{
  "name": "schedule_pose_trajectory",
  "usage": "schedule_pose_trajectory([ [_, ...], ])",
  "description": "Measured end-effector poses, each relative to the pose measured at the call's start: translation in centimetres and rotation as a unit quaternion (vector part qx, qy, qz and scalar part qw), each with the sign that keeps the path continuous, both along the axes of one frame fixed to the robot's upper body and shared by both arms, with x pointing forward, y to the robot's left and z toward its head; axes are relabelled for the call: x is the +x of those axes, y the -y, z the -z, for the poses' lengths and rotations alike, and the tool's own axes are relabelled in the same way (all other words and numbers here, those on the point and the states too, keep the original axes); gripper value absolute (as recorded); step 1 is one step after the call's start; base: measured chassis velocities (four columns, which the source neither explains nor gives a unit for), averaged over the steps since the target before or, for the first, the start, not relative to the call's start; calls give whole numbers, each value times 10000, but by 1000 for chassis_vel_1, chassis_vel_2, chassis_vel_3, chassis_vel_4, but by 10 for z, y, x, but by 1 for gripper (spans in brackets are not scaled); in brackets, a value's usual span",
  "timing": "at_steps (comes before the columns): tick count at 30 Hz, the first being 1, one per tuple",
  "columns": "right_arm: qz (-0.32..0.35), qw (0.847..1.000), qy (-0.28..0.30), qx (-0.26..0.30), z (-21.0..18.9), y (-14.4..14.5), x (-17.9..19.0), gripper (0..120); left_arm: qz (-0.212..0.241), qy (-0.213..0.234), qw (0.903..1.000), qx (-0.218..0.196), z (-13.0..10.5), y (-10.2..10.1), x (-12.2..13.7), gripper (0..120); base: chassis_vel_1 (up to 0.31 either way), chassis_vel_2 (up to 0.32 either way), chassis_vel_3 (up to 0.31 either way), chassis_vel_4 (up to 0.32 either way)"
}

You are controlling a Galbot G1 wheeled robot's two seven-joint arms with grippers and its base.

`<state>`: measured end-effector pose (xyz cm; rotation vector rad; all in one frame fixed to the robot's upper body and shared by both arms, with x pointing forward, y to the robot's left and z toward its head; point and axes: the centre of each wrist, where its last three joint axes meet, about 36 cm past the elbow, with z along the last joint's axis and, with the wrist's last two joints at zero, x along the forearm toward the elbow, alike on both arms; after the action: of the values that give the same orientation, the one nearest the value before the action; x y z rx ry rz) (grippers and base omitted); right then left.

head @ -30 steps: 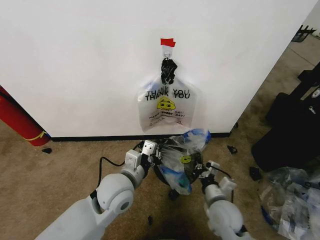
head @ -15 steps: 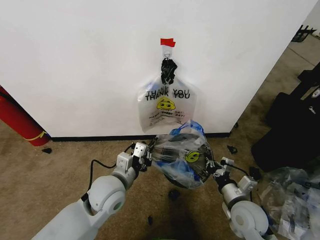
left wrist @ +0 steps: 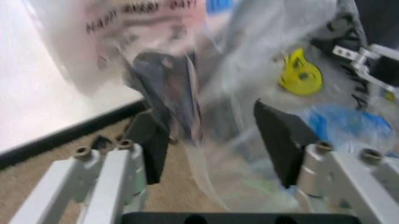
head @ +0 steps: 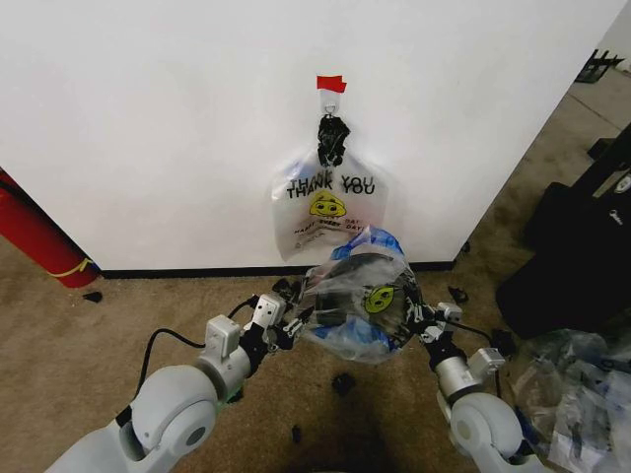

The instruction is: Pick up the garbage bag from the wall and place it over the trash bin.

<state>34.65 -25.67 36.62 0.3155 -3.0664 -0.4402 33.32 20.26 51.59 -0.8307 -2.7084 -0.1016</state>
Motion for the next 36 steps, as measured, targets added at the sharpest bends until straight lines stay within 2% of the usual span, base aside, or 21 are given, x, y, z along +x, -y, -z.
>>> schedule_pose_trajectory([
  [2, 5, 10000, 14, -20, 0, 1, 0, 0, -33, 47, 10000, 30, 0, 0, 1, 61, 0, 0, 0, 0],
  [7, -62, 9994, 179, -280, 5, 4, -1, 0, -420, 581, 9970, 286, -2, -2, 15, 83, 0, 0, 0, 0],
  [8, -84, 9992, 205, -325, 6, 4, -1, 0, -421, 622, 9968, 281, -3, -1, 16, 88, 0, 0, 0, 0],
  [10, -106, 9990, 229, -358, 6, 4, -1, 0, -418, 654, 9966, 272, -5, -1, 17, 90, 0, 0, 0, 0],
  [11, -167, 9985, 292, -436, 8, 5, -1, 0, -386, 708, 9965, 230, -7, 0, 18, 95, 0, 0, 0, 0],
  [13, -304, 9968, 422, -599, 12, 5, -2, 0, -230, 776, 9967, 35, -11, 3, 22, 99, 0, 0, 0, 0],
  [15, -461, 9947, 530, -754, 16, 6, -3, 0, -75, 750, 9971, -144, -12, 5, 27, 100, 0, 0, 0, 0],
  [21, -831, 9885, 730, -1034, 20, 7, -5, 0, 182, 573, 9976, -333, -6, 7, 38, 100, 0, 0, 0, 0],
  [25, -976, 9854, 804, -1143, 21, 8, -5, 0, 174, 453, 9982, -354, 1, 7, 44, 100, 0, 0, 0, 0],
  [30, -1095, 9831, 838, -1208, 23, 9, -4, 0, 69, 430, 9986, -290, 7, 5, 52, 100, 0, 0, 0, 0],
  [36, -1465, 9754, 953, -1342, 29, 19, 0, 0, -333, 620, 9973, 197, 38, -14, 82, 100, 0, 0, 0, 0],
])
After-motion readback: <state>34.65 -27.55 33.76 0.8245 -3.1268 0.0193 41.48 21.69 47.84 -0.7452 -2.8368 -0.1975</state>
